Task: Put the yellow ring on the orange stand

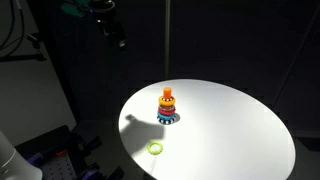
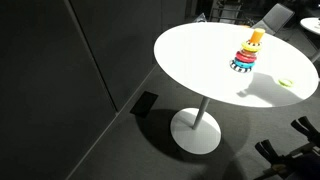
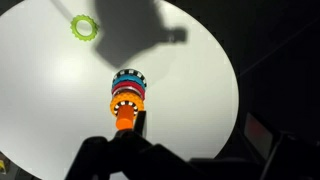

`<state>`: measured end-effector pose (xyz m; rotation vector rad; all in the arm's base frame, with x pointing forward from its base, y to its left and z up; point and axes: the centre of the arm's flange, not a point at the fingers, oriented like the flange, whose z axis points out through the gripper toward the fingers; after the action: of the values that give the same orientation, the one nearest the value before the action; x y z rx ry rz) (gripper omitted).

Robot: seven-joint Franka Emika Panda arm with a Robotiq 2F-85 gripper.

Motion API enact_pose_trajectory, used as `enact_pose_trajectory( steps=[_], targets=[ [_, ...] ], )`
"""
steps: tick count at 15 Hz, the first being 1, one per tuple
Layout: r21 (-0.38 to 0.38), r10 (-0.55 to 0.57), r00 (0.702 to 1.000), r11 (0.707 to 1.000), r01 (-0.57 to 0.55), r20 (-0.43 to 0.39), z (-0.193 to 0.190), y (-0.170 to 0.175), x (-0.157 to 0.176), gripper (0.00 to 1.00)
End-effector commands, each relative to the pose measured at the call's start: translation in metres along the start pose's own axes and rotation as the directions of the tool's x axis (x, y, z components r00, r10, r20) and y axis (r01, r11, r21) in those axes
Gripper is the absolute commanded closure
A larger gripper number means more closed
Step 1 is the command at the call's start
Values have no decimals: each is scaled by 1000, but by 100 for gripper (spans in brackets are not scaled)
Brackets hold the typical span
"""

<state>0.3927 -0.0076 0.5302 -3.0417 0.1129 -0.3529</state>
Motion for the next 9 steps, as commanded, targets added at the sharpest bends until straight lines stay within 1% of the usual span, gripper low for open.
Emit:
enact_pose_trajectory(
  steps=[1, 5, 7, 9],
  targets=[
    [0, 0, 1000, 1000, 0, 0, 0, 0, 0, 0],
    [0, 0, 1000, 1000, 0, 0, 0, 0, 0, 0],
    [-4, 7, 1000, 1000, -7, 18, 4, 3, 8, 0],
    [-13, 11, 999, 1000, -11, 44, 19, 5, 15, 0]
  ],
)
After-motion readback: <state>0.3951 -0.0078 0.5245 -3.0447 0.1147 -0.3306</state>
